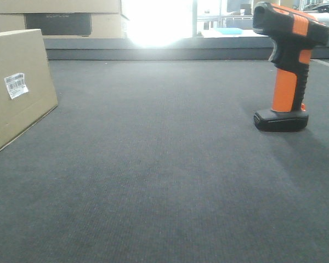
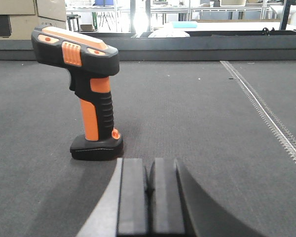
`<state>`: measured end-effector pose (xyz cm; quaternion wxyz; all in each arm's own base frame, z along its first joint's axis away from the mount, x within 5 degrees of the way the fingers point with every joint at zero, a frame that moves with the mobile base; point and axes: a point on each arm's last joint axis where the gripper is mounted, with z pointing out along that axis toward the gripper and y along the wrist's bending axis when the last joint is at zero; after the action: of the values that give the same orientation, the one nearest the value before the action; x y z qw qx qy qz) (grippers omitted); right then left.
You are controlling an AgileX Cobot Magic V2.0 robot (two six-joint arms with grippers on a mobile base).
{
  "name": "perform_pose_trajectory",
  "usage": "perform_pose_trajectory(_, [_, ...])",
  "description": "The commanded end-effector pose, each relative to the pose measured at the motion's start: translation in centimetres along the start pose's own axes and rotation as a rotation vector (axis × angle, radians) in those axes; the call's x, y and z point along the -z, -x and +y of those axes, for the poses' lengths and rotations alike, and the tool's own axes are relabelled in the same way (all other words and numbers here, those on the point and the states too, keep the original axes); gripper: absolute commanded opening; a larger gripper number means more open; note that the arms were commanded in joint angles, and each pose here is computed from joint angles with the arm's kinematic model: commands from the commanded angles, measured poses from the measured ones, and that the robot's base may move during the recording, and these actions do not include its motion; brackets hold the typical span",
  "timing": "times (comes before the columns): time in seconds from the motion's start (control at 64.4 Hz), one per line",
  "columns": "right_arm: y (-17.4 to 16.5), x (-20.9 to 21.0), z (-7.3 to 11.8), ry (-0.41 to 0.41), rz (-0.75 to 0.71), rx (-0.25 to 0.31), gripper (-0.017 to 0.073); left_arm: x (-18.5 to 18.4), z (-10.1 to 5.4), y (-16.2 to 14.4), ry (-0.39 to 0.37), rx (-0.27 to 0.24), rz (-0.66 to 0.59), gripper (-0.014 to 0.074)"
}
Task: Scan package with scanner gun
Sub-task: 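Move left gripper around the cardboard box, right gripper above the scanner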
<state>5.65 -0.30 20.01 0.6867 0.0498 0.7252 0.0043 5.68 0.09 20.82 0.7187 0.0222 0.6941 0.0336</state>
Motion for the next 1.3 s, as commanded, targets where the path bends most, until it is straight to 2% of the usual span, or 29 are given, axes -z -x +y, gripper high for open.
perform_pose_trajectory(0.0, [0.2,0.0,0.0,0.001,-0.024,0.006,-0.0151,0.0,0.0,0.3,-0.004,0.008,-0.025,-0.0111])
perform_pose_trajectory(0.87, [0.2,0.0,0.0,0.001,-0.024,0.006,-0.0151,0.0,0.0,0.3,-0.004,0.008,-0.025,-0.0111])
perform_pose_trajectory(1.289, [1.1,0.1,0.0,-0.002,-0.118,0.006,-0.0151,0.1,0.0,1.4,0.000,0.010,-0.156,-0.0111])
